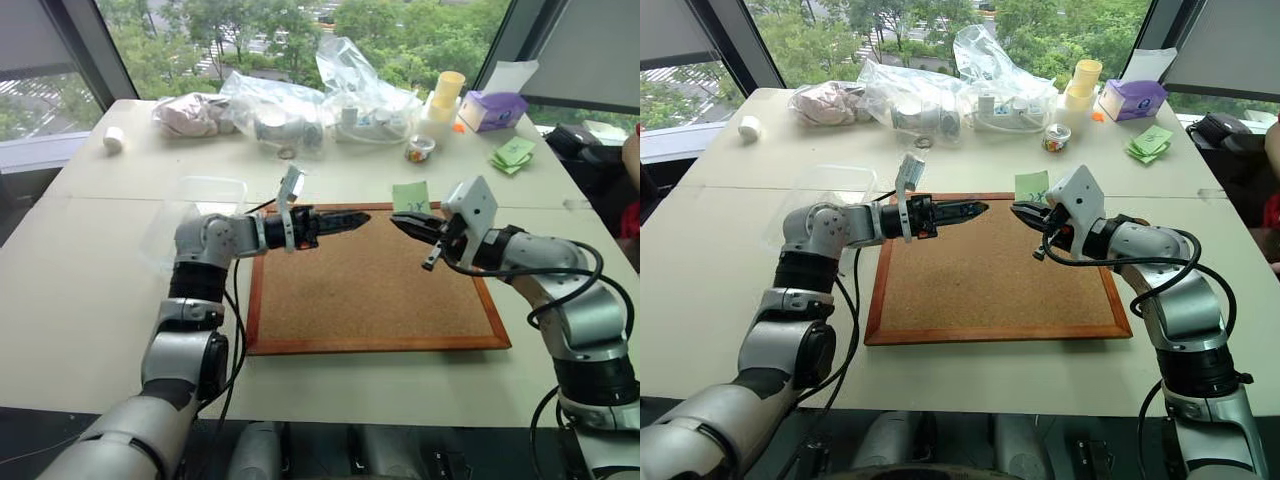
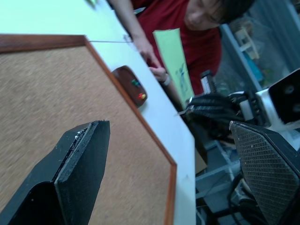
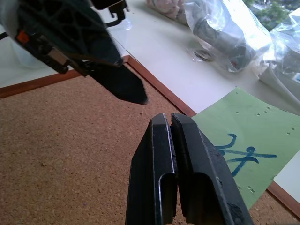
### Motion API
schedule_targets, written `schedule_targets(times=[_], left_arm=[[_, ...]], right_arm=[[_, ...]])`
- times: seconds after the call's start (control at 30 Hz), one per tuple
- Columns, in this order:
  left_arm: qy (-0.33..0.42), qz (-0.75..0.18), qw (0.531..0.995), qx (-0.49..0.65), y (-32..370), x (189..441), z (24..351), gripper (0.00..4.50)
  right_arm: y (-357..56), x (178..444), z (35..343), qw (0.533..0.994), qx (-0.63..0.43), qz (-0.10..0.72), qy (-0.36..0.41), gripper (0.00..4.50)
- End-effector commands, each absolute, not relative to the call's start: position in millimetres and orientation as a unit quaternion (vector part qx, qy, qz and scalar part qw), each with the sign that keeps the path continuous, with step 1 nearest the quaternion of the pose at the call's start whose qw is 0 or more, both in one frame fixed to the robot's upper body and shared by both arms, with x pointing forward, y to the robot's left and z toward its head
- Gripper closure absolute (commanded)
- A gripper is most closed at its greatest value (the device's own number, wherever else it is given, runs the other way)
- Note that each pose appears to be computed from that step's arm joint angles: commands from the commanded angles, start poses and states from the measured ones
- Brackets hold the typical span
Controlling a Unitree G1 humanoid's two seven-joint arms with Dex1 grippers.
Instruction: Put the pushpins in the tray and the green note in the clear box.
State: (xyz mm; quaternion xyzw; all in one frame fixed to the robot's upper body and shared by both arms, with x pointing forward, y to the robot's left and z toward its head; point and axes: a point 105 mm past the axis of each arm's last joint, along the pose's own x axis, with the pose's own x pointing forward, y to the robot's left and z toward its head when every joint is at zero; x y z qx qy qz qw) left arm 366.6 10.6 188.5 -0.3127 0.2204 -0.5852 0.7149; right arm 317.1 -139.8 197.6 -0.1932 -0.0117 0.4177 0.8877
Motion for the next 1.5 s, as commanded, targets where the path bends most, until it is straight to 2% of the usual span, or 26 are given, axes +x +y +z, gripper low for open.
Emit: schedule_targets(times=[0.03, 0.33, 0.43, 0.5, 0.63, 0.7, 1.03, 1.27, 1.33, 1.4, 1.5], left_arm=[[0.195, -0.601, 0.693, -0.347, -8, 374, 201, 0.03], [0.204, -0.616, 0.673, -0.355, -34, 374, 200, 0.03], [0.204, -0.619, 0.668, -0.359, -38, 374, 200, 0.85], [0.205, -0.626, 0.663, -0.355, -39, 372, 201, 1.67], [0.204, -0.647, 0.66, -0.322, -41, 364, 194, 3.63], [0.207, -0.648, 0.657, -0.325, -40, 364, 193, 4.48], [0.2, -0.626, 0.697, -0.287, -31, 373, 176, 4.48], [0.197, -0.617, 0.694, -0.314, -28, 376, 178, 4.48], [0.196, -0.618, 0.691, -0.319, -27, 375, 179, 4.48], [0.194, -0.617, 0.695, -0.316, -24, 375, 180, 4.48], [0.183, -0.615, 0.713, -0.283, -16, 375, 179, 4.48]], right_arm=[[-127, 305, 216, 0.87, -0.214, 0.442, -0.042, 4.5], [-121, 297, 219, 0.864, -0.221, 0.449, -0.047, 4.5], [-120, 295, 219, 0.863, -0.224, 0.45, -0.048, 4.5], [-120, 294, 219, 0.862, -0.227, 0.451, -0.048, 4.5], [-119, 293, 216, 0.861, -0.23, 0.452, -0.046, 4.5], [-119, 292, 214, 0.86, -0.23, 0.452, -0.045, 4.5], [-117, 292, 221, 0.871, -0.203, 0.441, -0.068, 4.5], [-119, 292, 223, 0.884, -0.172, 0.429, -0.07, 4.5], [-126, 294, 225, 0.899, -0.144, 0.408, -0.07, 4.5], [-149, 305, 234, 0.928, -0.097, 0.352, -0.075, 4.5], [-210, 324, 222, 0.972, -0.087, 0.215, -0.037, 4.5]])
